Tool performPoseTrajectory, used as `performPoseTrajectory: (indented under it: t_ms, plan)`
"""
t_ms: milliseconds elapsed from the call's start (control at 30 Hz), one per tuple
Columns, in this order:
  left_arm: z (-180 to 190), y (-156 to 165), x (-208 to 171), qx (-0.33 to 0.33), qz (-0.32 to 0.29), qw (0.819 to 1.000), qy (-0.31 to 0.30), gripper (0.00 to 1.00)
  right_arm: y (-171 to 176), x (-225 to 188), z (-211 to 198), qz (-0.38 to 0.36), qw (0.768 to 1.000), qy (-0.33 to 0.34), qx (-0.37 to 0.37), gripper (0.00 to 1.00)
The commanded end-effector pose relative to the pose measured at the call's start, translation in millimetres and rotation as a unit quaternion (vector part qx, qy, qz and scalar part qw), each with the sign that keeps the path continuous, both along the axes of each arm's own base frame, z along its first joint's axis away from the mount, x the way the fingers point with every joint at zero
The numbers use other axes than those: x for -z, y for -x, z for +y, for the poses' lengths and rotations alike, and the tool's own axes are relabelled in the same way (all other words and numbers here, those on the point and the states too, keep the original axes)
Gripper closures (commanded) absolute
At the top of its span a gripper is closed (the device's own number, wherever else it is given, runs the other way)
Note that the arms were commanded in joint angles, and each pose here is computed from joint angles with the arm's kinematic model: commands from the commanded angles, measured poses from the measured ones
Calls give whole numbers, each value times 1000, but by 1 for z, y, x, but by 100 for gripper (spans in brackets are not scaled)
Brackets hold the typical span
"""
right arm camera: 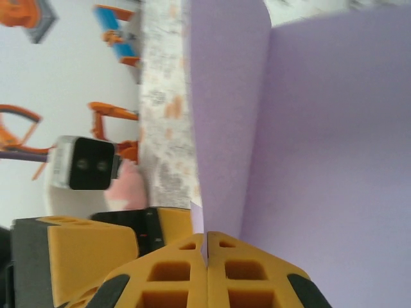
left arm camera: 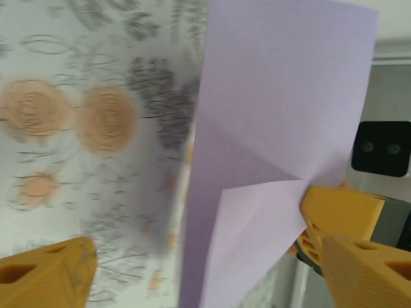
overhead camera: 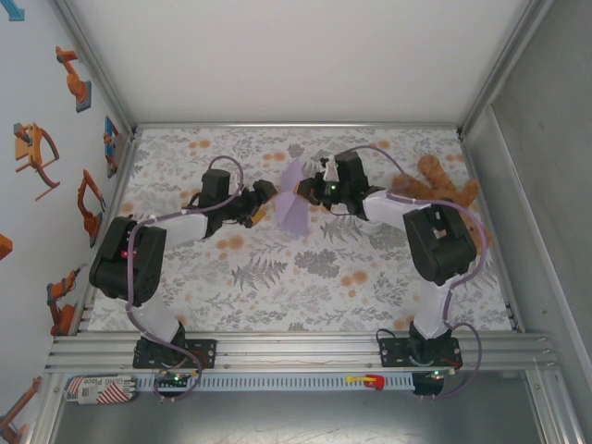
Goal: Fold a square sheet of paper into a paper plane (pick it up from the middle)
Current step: Turn over the paper at the center of the table.
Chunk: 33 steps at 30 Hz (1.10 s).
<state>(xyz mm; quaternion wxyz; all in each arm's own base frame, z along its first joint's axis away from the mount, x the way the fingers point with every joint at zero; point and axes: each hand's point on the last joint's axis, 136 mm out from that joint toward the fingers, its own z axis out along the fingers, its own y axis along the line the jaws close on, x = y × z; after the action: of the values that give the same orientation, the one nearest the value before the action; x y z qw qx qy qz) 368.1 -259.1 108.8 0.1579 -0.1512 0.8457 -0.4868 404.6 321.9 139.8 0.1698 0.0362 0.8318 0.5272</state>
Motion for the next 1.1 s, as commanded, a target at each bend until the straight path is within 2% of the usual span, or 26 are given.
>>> performPoseTrajectory:
  t_ms: [0,33,133,333,700,900,1067]
  plan:
    - [-14,3,-48,36,-72,994,70,4,-2,-65,2,-72,995,-63,-22,100]
    - [-16,4,-56,40,-81,993,82,1,-1,-75,2,-77,994,-78,-24,100]
    - [-22,5,-79,55,-108,986,114,4,0,-98,2,-86,989,-117,-30,100]
    - [-29,8,-99,68,-130,980,134,1,2,-110,3,-83,986,-139,-35,100]
    - [-32,11,-116,82,-155,973,149,41,0,-101,-1,-71,988,-136,-31,100]
    - [-32,11,-113,83,-152,975,142,56,-2,-92,-6,-66,989,-127,-24,100]
    - [-32,10,-114,84,-154,975,138,71,-2,-79,-11,-59,995,-79,-13,100]
